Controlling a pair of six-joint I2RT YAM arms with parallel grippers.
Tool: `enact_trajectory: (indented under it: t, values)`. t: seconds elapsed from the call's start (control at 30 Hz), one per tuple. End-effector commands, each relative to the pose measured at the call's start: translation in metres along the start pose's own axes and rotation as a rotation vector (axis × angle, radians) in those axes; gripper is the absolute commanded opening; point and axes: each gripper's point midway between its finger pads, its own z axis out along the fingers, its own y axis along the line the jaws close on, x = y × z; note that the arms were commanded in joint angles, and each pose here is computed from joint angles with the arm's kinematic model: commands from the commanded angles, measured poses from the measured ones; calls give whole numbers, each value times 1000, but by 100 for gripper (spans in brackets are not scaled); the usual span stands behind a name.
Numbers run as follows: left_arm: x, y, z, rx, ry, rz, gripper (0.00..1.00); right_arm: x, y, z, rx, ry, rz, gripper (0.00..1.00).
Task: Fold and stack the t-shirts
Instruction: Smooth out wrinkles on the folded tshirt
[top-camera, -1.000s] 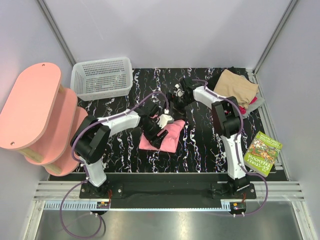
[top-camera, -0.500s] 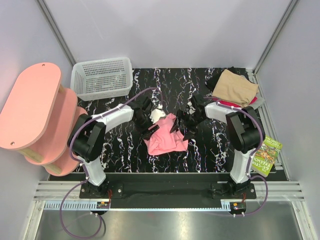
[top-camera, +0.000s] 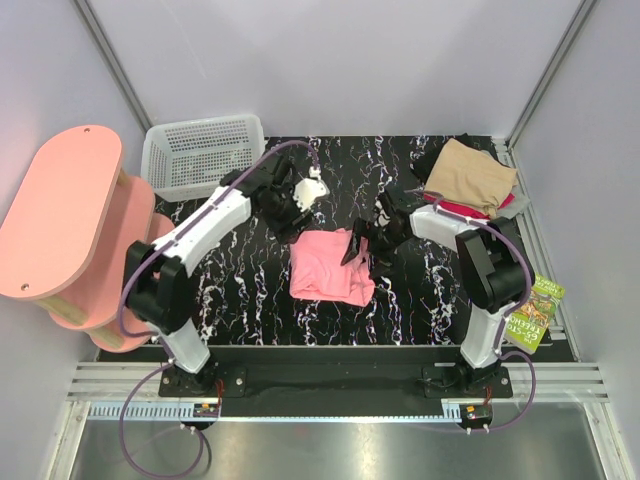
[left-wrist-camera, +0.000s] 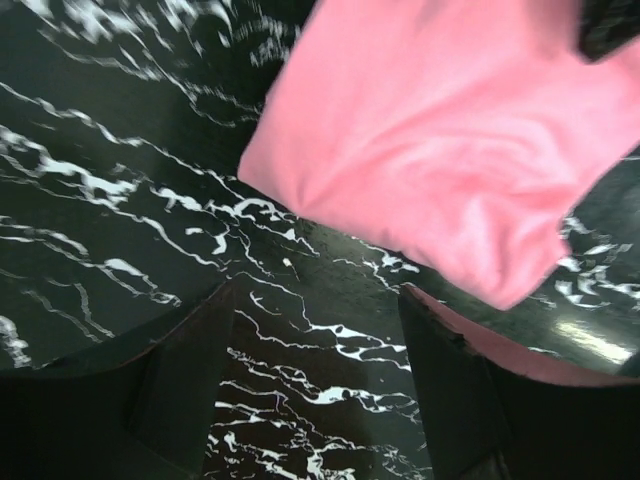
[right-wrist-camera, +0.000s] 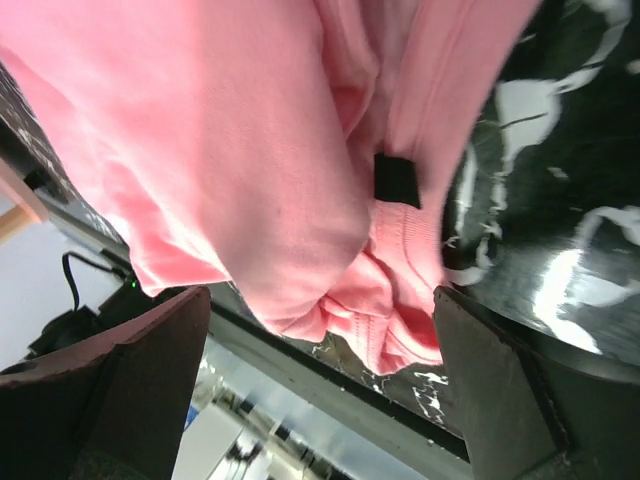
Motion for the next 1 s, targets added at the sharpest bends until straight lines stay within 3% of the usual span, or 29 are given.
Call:
enact_trajectory:
  t: [0.0, 0.17, 0.37, 0.6, 0.97]
  values:
    - [-37, -23, -40, 39, -128, -4, 72, -32, 11, -43, 19, -157, -66, 99]
    - [-23, -41, -1, 145, -51, -90, 70, -48, -15, -54, 47, -204, -15, 100]
    - [13, -60, 39, 227, 49, -193, 68, -52, -28, -23, -10, -143, 39, 100]
    - [34, -73, 51, 250, 77, -227, 67, -58, -17, 0, -134, -106, 58, 100]
    - [38, -96, 66, 239, 92, -169, 67, -50, -15, 25, -265, -55, 136, 100]
